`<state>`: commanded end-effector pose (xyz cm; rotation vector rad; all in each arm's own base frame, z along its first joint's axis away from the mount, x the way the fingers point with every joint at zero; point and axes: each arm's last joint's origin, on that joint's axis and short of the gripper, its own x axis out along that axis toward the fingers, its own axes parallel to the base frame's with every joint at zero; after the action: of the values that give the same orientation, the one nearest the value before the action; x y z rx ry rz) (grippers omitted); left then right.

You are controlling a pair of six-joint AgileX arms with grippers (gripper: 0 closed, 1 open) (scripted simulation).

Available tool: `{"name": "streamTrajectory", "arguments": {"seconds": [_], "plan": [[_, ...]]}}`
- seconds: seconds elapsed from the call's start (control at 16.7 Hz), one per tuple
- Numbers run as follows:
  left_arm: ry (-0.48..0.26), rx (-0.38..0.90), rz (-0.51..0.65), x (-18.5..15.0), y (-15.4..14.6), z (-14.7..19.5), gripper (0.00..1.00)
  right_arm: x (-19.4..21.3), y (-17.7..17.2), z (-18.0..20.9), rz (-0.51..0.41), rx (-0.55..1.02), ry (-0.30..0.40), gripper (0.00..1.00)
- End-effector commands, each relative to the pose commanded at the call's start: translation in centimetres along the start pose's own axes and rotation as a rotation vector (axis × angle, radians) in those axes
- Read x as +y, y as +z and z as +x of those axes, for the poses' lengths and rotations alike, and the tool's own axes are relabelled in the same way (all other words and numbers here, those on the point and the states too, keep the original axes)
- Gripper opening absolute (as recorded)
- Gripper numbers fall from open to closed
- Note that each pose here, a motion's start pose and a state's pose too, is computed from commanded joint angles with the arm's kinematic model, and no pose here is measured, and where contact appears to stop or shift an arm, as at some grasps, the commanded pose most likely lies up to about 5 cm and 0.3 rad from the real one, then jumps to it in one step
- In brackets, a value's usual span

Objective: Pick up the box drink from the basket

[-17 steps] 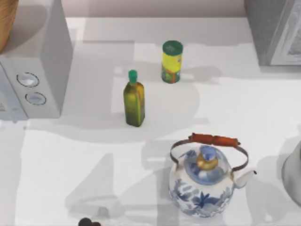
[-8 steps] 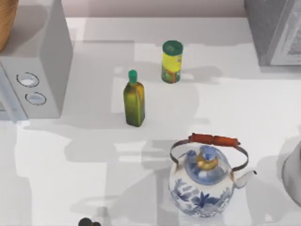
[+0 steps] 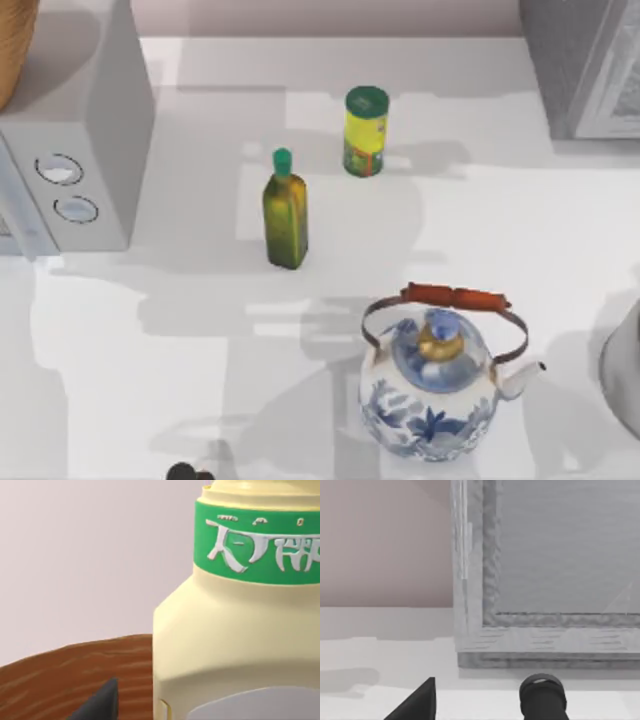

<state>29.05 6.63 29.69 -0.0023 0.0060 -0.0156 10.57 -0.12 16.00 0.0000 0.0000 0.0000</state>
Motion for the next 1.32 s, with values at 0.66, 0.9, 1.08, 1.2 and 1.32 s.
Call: {"name": "streamTrajectory", "arguments": {"seconds": [0.66, 0.9, 1.08, 1.2, 1.32], "plan": [[0.0, 0.003, -0.001, 0.1, -0.2, 4.6, 1.0, 0.0, 0.0, 0.0, 0.0, 0.0, 0.0, 1.0], [0.0, 0.003, -0.001, 0.1, -0.2, 4.6, 0.92, 0.0, 0.0, 0.0, 0.0, 0.0, 0.0, 1.0], [0.0, 0.003, -0.001, 0.1, -0.2, 4.6, 0.7, 0.0, 0.0, 0.0, 0.0, 0.0, 0.0, 1.0], [0.0, 0.003, -0.001, 0.1, -0.2, 4.6, 0.55, 0.0, 0.0, 0.0, 0.0, 0.0, 0.0, 1.0], [0.0, 0.003, -0.001, 0.1, -0.2, 4.6, 0.4, 0.0, 0.0, 0.0, 0.0, 0.0, 0.0, 1.0]]}}
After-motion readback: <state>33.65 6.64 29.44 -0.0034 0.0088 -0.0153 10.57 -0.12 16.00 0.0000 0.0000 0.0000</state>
